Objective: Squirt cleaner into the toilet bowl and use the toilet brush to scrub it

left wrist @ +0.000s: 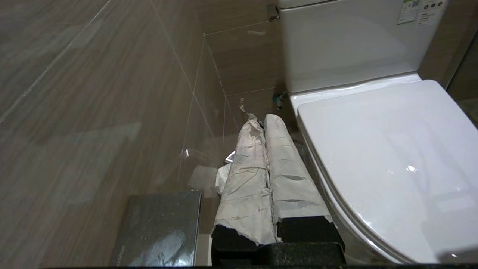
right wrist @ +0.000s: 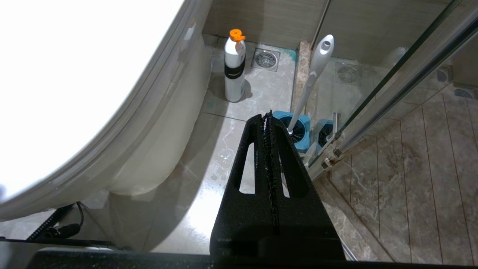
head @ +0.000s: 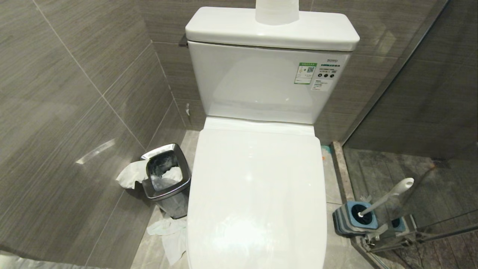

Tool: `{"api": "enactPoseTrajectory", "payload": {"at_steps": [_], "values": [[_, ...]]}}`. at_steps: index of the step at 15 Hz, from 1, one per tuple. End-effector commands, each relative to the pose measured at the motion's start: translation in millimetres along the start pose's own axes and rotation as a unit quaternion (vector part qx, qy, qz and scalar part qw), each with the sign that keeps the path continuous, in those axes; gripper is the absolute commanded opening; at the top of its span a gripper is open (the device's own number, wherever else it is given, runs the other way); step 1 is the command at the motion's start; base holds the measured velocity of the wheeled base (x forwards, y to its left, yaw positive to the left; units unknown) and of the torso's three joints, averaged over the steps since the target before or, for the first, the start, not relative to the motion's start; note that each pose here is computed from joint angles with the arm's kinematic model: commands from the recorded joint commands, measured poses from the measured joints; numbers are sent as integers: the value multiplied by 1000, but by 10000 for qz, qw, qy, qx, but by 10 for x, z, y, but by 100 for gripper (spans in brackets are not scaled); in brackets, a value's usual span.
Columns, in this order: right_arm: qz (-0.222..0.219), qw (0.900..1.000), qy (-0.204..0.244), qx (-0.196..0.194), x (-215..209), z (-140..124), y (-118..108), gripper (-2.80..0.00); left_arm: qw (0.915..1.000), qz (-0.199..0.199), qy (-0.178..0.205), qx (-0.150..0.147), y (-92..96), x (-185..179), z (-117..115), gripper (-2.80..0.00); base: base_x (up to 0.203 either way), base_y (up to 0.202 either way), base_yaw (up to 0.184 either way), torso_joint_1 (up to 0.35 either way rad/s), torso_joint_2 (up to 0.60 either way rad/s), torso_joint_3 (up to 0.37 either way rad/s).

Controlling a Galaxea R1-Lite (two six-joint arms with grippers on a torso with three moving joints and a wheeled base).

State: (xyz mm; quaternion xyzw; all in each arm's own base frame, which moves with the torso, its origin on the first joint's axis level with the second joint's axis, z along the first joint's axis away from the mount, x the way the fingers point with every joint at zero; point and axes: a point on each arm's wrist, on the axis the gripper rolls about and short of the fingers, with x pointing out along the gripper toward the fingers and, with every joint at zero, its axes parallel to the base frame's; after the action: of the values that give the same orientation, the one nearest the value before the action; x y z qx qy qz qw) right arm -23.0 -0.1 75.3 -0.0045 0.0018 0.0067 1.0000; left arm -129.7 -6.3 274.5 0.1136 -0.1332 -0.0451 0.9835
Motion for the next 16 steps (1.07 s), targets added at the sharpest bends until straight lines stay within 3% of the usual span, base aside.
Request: {"api": "enactPoseTrajectory", "payload": {"at_steps": [1, 4, 8, 16], "values": [[7, 10000, 5, -1, 1, 0, 0, -280, 10000, 48, -48, 12, -35, -123, -252, -280, 0, 0, 0, 0, 0, 0], [2, 10000, 5, -1, 1, 0, 0, -280, 10000, 95, -24, -20, -100, -209, -555, -280, 0, 0, 0, 0, 0, 0], [2, 10000, 5, -1, 1, 0, 0, -280, 9991, 407, -37, -103, -123, 53, -865, -280, 0, 0, 0, 0, 0, 0], [2, 10000, 5, -1, 1, 0, 0, -280, 9979, 585, -260, -63, -175, 386, -1306, -280, 0, 0, 0, 0, 0, 0]]}}
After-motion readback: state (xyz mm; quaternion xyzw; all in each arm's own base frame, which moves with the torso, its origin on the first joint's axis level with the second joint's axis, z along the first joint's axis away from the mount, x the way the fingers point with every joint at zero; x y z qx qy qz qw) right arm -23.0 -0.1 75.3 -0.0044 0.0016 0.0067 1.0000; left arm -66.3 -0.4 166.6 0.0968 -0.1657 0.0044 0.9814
